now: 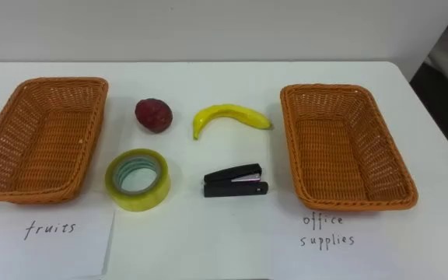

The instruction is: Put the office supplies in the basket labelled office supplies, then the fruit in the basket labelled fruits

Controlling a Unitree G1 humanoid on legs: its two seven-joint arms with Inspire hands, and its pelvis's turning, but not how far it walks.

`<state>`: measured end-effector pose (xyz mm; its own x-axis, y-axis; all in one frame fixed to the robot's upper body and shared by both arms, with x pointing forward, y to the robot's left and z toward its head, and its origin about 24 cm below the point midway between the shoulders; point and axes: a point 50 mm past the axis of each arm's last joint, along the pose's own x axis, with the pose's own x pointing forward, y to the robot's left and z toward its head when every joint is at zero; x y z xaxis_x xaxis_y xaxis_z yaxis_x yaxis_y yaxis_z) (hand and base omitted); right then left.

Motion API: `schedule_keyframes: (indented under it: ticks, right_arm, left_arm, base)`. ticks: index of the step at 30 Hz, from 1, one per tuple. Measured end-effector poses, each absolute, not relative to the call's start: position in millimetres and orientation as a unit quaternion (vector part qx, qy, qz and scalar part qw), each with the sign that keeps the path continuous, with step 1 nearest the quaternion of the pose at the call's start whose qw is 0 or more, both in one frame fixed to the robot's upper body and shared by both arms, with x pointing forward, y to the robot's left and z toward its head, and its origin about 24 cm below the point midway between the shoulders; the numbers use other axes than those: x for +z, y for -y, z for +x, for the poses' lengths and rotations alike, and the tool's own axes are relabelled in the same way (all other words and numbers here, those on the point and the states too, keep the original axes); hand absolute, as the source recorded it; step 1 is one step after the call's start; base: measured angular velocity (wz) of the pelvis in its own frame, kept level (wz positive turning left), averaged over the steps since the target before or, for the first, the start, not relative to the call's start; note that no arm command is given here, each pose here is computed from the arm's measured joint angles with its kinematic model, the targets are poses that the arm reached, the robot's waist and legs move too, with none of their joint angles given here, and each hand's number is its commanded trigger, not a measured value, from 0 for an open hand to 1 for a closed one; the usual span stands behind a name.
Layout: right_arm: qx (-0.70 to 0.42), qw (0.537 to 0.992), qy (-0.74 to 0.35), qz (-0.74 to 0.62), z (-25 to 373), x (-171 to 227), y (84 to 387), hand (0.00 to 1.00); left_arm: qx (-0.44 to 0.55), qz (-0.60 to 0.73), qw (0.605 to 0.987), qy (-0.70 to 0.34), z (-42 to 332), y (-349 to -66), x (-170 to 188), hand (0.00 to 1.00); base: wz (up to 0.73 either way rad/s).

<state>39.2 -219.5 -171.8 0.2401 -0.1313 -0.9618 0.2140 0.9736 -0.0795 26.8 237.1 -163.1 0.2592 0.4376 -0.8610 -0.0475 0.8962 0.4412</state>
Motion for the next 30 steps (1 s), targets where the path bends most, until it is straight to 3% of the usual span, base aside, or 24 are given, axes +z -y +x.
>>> schedule_keyframes:
  ticks: [16,25,30]
  right_arm:
    - [-0.141,0.779,-0.607,0.067,33.8,-172.6,219.4,0.0]
    - [-0.237,0.735,-0.613,0.167,6.5,-174.9,217.7,0.0]
    - [-0.332,0.686,-0.602,0.237,-16.8,-173.9,222.5,0.0]
  left_arm:
    - [0.176,0.14,0.769,-0.599,21.6,-234.6,-165.3,0.0]
    - [0.201,0.12,0.76,-0.606,12.6,-238.6,-164.8,0.0]
    - [0.217,0.114,0.753,-0.611,5.9,-241.8,-163.8,0.0]
  base:
    - [-0.04]
    - [-0.02]
    - [0.02]
